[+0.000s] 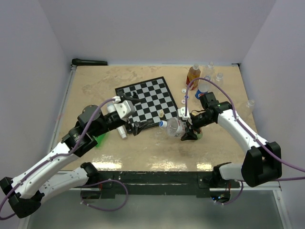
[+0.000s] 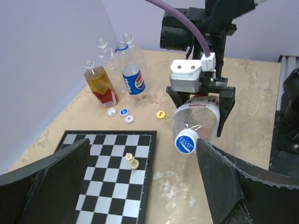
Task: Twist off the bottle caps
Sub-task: Unscrew the bottle cap from the plastic bottle.
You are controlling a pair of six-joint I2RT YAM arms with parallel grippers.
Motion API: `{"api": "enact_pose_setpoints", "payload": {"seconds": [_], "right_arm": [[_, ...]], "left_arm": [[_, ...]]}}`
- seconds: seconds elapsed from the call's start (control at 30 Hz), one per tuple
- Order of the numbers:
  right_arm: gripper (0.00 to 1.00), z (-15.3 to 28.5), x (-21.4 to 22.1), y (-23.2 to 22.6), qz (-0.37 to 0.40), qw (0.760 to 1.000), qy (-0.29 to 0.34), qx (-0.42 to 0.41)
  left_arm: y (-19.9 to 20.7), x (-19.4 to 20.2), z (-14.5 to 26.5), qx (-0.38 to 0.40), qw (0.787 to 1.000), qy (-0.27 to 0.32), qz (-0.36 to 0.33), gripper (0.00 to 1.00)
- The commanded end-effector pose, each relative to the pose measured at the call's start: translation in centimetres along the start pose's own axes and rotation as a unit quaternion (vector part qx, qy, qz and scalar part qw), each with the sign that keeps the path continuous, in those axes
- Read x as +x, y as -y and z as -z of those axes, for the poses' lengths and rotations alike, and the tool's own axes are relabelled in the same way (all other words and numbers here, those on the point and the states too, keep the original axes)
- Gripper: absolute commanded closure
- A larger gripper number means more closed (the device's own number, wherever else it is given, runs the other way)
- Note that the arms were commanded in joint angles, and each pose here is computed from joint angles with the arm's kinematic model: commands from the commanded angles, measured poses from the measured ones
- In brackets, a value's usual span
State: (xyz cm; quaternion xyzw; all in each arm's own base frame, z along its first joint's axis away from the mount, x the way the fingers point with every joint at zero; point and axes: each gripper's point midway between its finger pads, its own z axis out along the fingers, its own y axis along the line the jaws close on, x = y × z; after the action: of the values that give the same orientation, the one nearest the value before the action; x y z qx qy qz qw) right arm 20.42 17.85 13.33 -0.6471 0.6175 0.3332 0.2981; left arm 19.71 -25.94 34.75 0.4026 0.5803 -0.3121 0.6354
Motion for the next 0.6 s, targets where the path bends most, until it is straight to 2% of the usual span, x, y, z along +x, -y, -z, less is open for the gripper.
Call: {"api": "enact_pose_setpoints", "payload": {"seconds": [0.0, 0.17, 0.57], "right_arm": [[0.81, 0.1, -0.4, -0.2, 0.011, 1.000, 0.005, -0.002], [0.82, 0.1, -0.4, -0.2, 0.011, 1.000, 0.005, -0.002], [0.81, 0.1, -0.3, -0.2, 0.010, 1.000, 0.004, -0.003]], "left_arm": [[0.7, -1.6, 0.2, 0.037, 0.989, 0.059, -0.129, 0.00], [1.8, -0.5, 0.2, 0.069, 0.980, 0.072, -0.172, 0.00], [2.7, 2.0, -1.5, 0.117, 0.973, 0.042, -0.196, 0.00]]}}
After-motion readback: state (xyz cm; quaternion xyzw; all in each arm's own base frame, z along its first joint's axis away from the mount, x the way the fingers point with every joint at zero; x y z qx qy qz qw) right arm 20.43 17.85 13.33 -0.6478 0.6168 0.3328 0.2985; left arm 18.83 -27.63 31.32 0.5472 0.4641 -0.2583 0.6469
